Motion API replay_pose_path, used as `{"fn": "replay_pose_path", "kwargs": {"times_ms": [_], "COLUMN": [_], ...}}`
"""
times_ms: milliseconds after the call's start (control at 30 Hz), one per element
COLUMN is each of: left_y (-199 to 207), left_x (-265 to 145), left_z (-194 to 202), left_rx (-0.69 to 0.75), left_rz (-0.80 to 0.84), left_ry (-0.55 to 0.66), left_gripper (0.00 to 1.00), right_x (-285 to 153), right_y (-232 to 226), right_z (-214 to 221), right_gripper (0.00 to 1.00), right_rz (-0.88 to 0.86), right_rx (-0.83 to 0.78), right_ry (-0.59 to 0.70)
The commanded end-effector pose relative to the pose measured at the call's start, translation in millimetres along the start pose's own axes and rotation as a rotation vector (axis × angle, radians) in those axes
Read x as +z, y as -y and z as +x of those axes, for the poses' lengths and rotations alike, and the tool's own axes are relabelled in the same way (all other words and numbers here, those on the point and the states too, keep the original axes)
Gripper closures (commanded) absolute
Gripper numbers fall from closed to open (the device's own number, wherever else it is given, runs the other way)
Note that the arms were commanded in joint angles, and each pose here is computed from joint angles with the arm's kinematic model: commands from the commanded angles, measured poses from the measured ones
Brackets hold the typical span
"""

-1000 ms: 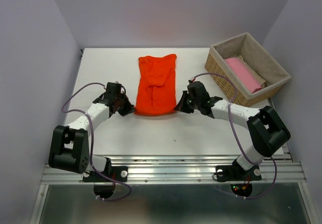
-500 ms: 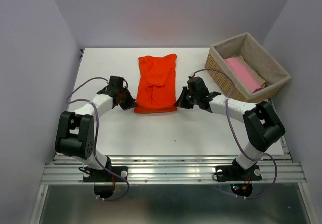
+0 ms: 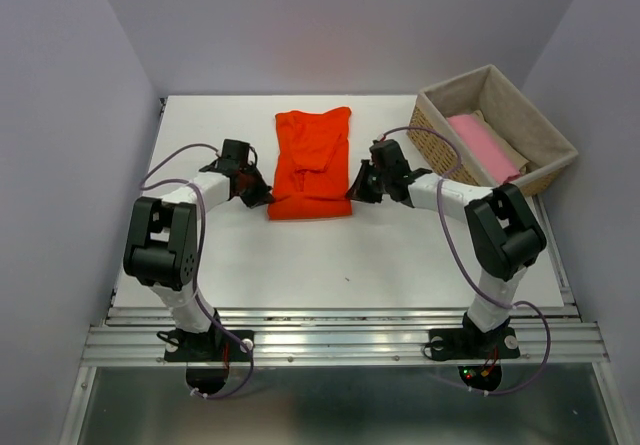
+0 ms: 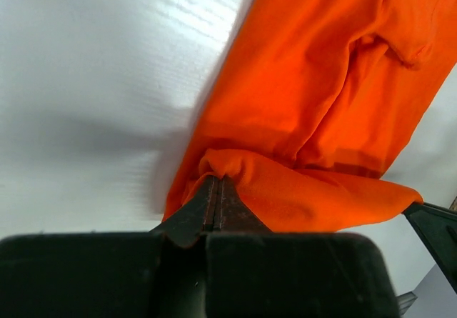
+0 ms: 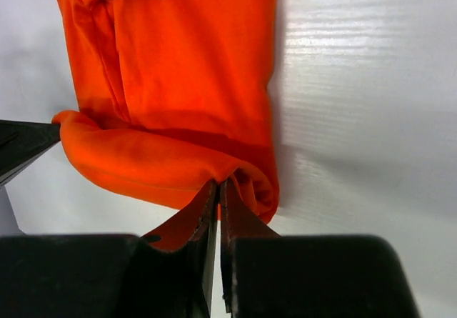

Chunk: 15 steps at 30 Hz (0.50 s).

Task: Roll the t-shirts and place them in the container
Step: Roll the T-shirt to the center of the board.

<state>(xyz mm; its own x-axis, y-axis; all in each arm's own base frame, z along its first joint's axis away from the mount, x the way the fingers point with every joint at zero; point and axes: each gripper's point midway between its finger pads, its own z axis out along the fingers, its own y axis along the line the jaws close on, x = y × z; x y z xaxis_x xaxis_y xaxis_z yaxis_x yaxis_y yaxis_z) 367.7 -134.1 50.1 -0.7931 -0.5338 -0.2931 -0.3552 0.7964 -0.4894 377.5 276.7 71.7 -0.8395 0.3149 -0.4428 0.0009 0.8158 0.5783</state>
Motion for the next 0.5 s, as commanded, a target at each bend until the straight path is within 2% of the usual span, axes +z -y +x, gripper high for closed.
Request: {"fn": "replay_pose_path", "kwargs": {"times_ms": [0, 67, 100, 167, 233, 300, 367, 400, 467], "left_y": [14.4, 13.8, 16.0, 18.5, 21.8, 26.6, 31.0, 36.2, 40.3], "left_x": [2.0, 7.5, 7.7, 7.2, 3.7, -1.4, -8.7, -15.3, -22.9], "left_z": [-30.2, -30.3, -32.1, -33.9, -37.5, -45.2, -51.2, -56.1, -61.4], "left_rx": [0.034, 0.038, 0.041, 0.046, 0.058, 0.074, 0.089, 0.101, 0.110], "left_rz": [0.016, 0.008, 0.013, 0.021, 0.023, 0.023, 0.028, 0.039, 0.045], "left_ry": [0.073, 0.064, 0.065, 0.064, 0.074, 0.096, 0.118, 0.136, 0.161], "left_gripper": [1.00, 1.00, 1.00, 1.00, 0.99, 0.91, 0.86, 0.80, 0.75], "right_x": [5.8, 8.3, 9.0, 7.8, 1.3, -3.6, -13.5, -17.1, -25.7], "right_y": [-8.8, -7.5, -7.8, -8.4, -7.9, -7.0, -10.3, -8.7, -10.0], "right_z": [-24.0, -28.8, -29.0, -30.7, -38.7, -41.8, -46.6, -46.7, -48.9], "right_gripper": [0.91, 0.87, 0.78, 0.76, 0.68, 0.60, 0.56, 0.52, 0.50], "right_rz": [-0.023, -0.021, -0.022, -0.021, -0.018, -0.004, -0.005, 0.003, 0.005], "right_rx": [-0.009, 0.003, 0.005, 0.006, 0.002, -0.005, -0.026, -0.034, -0.043], "right_ry": [0.037, 0.040, 0.039, 0.047, 0.072, 0.087, 0.107, 0.112, 0.127]}}
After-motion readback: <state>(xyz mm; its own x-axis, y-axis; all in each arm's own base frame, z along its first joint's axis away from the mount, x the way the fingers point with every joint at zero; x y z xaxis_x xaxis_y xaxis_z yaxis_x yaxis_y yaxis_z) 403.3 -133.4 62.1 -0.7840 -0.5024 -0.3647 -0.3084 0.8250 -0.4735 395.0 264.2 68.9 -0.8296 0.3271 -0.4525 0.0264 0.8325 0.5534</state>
